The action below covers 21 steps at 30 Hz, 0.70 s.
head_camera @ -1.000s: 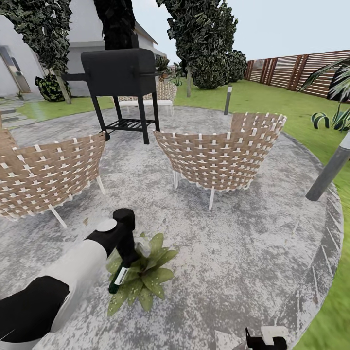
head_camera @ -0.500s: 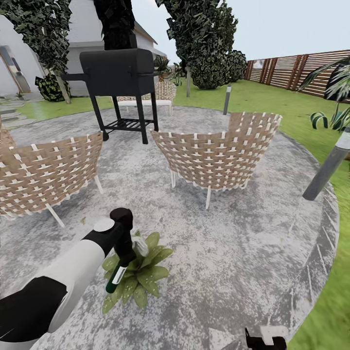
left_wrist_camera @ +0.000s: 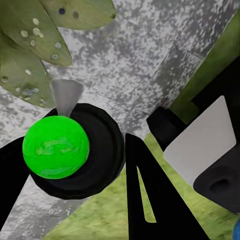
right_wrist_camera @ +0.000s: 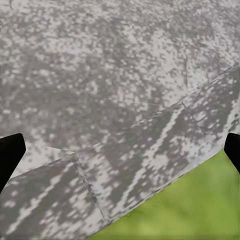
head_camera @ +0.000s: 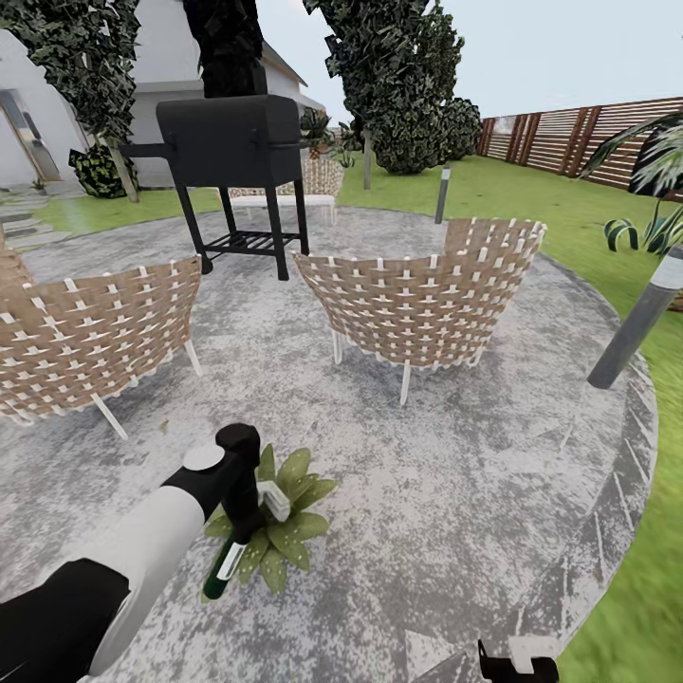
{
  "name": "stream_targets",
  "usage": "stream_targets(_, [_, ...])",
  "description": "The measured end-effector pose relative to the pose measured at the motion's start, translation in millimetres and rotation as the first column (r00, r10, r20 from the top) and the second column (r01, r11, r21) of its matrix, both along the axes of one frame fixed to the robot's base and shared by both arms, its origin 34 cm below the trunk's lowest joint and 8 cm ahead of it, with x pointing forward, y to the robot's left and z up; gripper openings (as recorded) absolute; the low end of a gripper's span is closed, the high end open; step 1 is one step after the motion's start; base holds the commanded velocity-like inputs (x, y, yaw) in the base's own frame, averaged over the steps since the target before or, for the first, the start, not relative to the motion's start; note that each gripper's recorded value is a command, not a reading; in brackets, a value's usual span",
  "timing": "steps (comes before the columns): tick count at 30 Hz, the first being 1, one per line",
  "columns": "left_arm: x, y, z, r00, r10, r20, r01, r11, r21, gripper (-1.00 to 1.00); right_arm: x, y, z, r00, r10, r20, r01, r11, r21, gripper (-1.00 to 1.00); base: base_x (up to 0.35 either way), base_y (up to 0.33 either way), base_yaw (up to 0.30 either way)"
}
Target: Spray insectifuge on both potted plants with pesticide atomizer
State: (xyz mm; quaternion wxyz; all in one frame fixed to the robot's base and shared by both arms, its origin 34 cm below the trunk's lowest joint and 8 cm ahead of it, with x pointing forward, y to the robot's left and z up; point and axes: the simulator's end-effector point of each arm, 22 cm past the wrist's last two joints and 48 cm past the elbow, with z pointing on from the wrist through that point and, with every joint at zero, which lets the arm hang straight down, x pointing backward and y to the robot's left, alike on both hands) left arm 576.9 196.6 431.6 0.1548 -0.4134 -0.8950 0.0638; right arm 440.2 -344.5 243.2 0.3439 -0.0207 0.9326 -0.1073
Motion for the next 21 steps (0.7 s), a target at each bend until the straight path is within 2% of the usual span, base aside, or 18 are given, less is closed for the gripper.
stream_targets(7, [0.6, -1.9, 0.3, 1.0, 0.004, 0.002, -0.004, 1.0, -0.005, -1.0, 0.0, 0.2, -0.2, 1.0, 0.0, -0.001, 0.0, 1.0, 0.0, 1.0, -0.069, -0.051, 0.0])
stream_targets(13, [1.0, 2.5, -0.1, 1.0, 0.01, 0.002, -0.01, 1.0, -0.001, -1.0, 0.0, 0.3, -0.4, 1.0, 0.0, -0.001, 0.0, 1.0, 0.001, 1.0, -0.32, 0.025, 0.0])
stream_targets(21, [1.2, 5.9, -0.3, 1.0, 0.013, 0.002, -0.013, 1.0, 0.003, -1.0, 0.1, 0.4, -0.4, 1.0, 0.0, -0.001, 0.0, 1.0, 0.001, 1.0, -0.317, 0.184, 0.0])
